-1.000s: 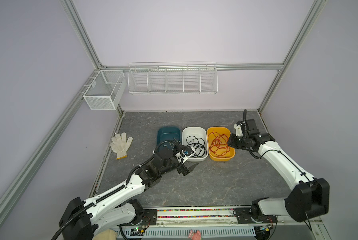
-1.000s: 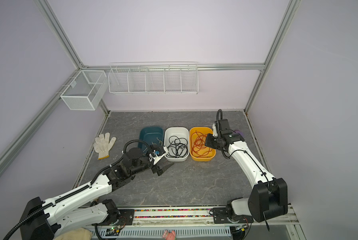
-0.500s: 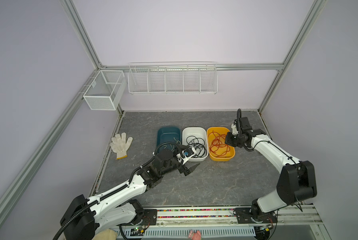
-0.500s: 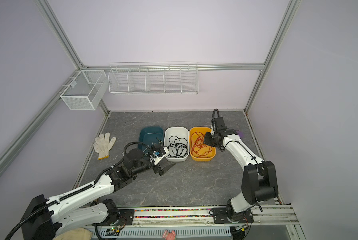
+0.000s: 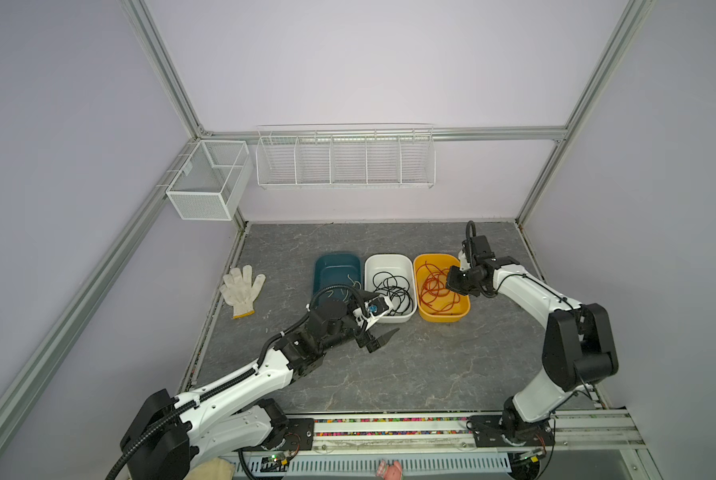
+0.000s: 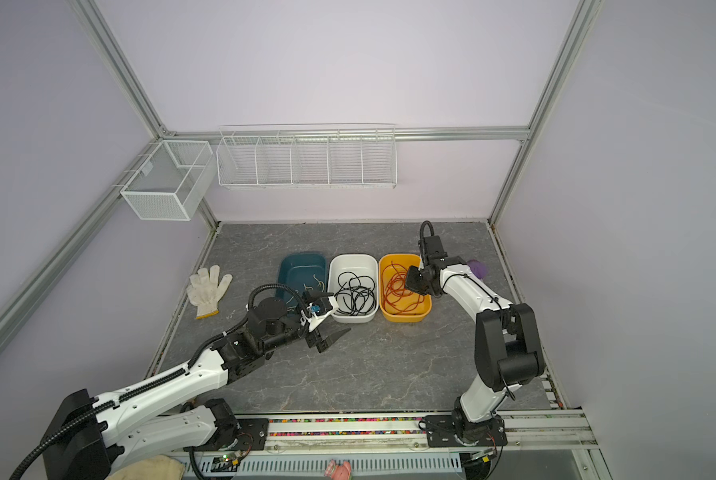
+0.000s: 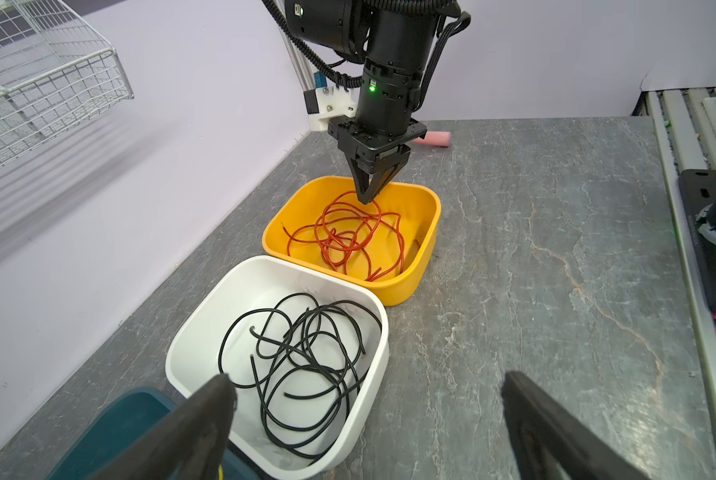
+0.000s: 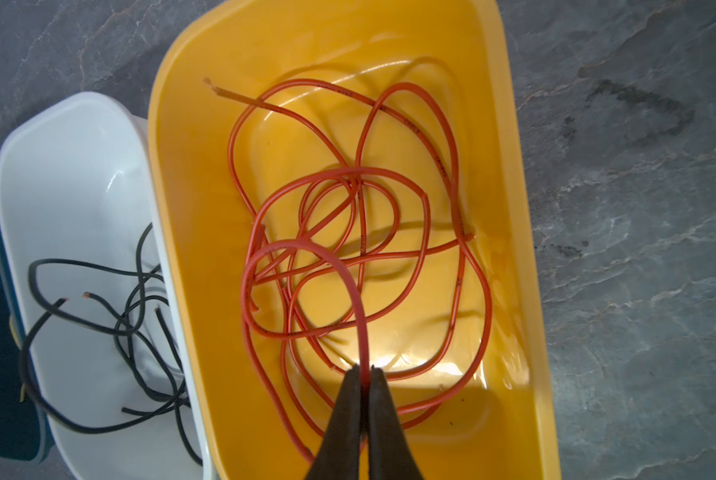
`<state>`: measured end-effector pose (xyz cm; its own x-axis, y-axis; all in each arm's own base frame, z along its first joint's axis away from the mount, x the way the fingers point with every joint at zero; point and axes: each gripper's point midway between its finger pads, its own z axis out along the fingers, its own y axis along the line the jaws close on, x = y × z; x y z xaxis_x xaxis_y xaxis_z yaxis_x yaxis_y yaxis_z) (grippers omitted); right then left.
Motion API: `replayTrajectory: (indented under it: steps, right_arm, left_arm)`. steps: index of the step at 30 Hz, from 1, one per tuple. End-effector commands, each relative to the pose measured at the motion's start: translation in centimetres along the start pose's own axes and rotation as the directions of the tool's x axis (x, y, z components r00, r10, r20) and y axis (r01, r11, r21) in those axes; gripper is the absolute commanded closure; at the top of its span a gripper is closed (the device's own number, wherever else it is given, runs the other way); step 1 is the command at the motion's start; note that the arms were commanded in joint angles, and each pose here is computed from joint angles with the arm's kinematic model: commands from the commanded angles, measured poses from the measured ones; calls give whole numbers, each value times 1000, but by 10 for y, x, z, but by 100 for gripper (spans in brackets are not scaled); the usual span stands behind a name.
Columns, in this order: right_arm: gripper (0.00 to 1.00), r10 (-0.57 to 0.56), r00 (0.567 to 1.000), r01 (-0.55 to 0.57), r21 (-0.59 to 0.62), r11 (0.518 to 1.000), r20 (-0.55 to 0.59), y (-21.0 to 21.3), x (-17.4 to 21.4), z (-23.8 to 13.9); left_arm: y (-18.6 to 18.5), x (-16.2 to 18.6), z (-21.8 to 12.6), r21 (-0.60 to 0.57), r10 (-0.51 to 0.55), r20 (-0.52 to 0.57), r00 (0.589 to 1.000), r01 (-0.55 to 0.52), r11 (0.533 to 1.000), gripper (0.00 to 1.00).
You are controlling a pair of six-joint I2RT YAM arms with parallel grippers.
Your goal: Untangle the cables
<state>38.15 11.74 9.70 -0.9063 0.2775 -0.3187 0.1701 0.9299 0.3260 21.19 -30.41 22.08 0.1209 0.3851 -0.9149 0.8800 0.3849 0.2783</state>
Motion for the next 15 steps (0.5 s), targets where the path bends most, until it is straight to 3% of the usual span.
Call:
replayTrajectory:
  steps: [1, 15]
  right_arm:
    - [91, 24, 1000, -24, 2, 1000, 3, 0, -5, 2]
    - [66, -3, 998, 4, -20, 1000, 59, 7, -9, -33]
  left_arm:
    - [-4, 0, -2, 17, 27, 3, 1000, -27, 999, 0]
    - [-5, 7, 0, 18, 33, -27, 999, -33, 999, 0]
